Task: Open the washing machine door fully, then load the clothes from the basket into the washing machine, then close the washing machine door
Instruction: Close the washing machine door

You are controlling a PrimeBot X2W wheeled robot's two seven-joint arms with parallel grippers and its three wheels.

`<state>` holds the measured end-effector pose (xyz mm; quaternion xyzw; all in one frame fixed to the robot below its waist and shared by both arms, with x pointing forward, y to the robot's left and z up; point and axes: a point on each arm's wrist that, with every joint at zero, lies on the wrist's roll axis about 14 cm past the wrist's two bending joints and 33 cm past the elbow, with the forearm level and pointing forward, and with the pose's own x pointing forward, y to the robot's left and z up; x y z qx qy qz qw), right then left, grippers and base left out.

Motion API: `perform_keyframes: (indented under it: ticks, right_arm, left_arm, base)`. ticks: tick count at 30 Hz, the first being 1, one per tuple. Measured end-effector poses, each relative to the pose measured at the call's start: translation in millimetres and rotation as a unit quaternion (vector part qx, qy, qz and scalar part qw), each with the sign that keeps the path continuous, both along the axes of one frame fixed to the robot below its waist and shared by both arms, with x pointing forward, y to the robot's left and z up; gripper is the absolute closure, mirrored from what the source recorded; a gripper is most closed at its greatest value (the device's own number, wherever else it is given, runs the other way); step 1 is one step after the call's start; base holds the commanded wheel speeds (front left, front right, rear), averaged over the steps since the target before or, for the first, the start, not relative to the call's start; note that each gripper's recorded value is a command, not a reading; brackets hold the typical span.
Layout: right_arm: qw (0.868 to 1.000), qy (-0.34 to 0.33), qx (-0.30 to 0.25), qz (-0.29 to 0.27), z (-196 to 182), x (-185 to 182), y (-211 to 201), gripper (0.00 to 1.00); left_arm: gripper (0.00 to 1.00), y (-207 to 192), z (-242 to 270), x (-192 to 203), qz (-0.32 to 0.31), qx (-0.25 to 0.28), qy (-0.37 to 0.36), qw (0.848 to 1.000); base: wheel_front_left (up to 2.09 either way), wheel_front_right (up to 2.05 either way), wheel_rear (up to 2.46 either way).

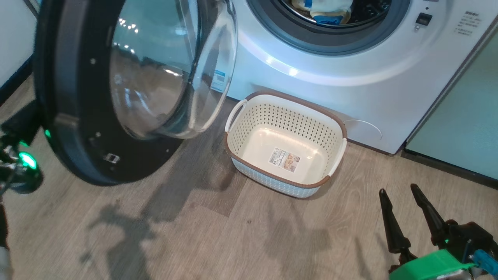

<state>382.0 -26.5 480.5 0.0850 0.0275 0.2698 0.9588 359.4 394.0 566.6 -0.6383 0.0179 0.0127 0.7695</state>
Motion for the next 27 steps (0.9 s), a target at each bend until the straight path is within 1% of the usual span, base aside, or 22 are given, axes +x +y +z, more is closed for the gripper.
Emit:
perform_keyframes:
  ticks: [1, 6, 13, 17, 27]
  right_arm:
    - [1.000, 0.001, 0.000, -0.001, -1, 0, 0, 0.00]
    - [1.000, -0.002, 0.002, -0.003, 1, 4, -1, 0.00]
    - [1.000, -0.002, 0.003, -0.012, 0, 6, -6, 0.00]
    - [0.999, -0.002, 0.005, -0.032, -1, 7, -19, 0.00]
    - [0.996, -0.010, 0.004, -0.090, 2, 7, -54, 0.00]
  left_arm:
    - [1.00, -12, 1, 3, -0.021, 0.006, -0.004, 1.000]
    - [1.00, -45, 1, 11, -0.078, 0.022, -0.007, 0.997]
    - [1.00, -84, 8, 25, -0.140, 0.035, -0.028, 0.989]
    - [1.00, -112, 14, 36, -0.178, 0.027, -0.048, 0.983]
    - [1.00, -167, 16, 60, -0.250, 0.007, -0.059, 0.966]
  base:
    - [0.00, 0.00, 0.00]
    - [0.00, 0.00, 0.00]
    - [0.00, 0.00, 0.00]
    - [0.00, 0.00, 0.00]
    - [0.00, 0.00, 0.00]
